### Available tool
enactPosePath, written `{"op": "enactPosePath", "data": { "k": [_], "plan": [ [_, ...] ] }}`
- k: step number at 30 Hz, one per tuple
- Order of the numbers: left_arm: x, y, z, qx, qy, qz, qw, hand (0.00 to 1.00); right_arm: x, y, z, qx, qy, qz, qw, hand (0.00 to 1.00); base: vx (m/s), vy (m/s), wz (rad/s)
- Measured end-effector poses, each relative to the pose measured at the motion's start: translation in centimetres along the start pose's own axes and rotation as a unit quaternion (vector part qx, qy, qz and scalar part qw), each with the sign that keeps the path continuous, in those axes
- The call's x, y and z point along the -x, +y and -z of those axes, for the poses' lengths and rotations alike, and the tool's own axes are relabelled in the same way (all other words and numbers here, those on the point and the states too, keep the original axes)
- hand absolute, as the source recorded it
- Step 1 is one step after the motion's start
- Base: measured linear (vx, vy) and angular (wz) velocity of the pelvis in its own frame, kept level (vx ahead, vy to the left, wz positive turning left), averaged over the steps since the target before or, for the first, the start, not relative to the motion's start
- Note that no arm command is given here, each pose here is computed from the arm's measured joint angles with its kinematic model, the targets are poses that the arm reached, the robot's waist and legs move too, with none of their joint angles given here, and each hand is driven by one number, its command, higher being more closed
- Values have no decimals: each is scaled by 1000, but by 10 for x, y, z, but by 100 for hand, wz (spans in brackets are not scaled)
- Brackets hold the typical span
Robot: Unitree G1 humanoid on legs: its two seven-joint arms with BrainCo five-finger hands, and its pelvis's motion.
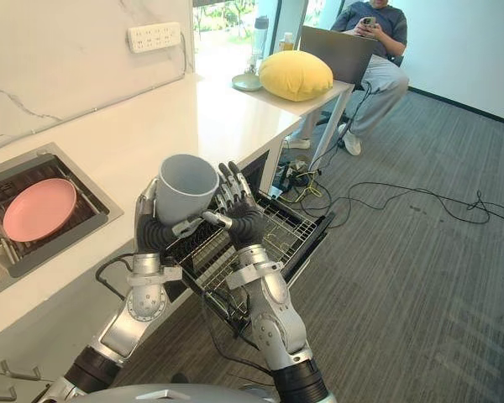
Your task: Walk over to the sink, pick up the cup, carry it to the dishwasher, place the cup inside the dishwasher, then close the dishwasher door
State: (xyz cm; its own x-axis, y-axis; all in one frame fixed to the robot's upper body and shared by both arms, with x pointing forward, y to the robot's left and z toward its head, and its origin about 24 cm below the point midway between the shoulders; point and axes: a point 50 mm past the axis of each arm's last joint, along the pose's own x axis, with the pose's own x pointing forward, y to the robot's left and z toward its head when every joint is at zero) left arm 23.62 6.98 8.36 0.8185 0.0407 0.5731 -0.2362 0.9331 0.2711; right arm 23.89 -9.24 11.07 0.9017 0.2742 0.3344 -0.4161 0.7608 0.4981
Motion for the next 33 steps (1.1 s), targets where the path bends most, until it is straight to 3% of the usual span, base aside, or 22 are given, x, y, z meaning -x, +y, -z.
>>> {"op": "enactPosePath", "data": {
  "k": [33],
  "plan": [
    [17, -12, 17, -55, 22, 63, 996, 100, 3, 6, 16, 46, 84, -17, 995, 0, -7, 7, -1]
  ]
}}
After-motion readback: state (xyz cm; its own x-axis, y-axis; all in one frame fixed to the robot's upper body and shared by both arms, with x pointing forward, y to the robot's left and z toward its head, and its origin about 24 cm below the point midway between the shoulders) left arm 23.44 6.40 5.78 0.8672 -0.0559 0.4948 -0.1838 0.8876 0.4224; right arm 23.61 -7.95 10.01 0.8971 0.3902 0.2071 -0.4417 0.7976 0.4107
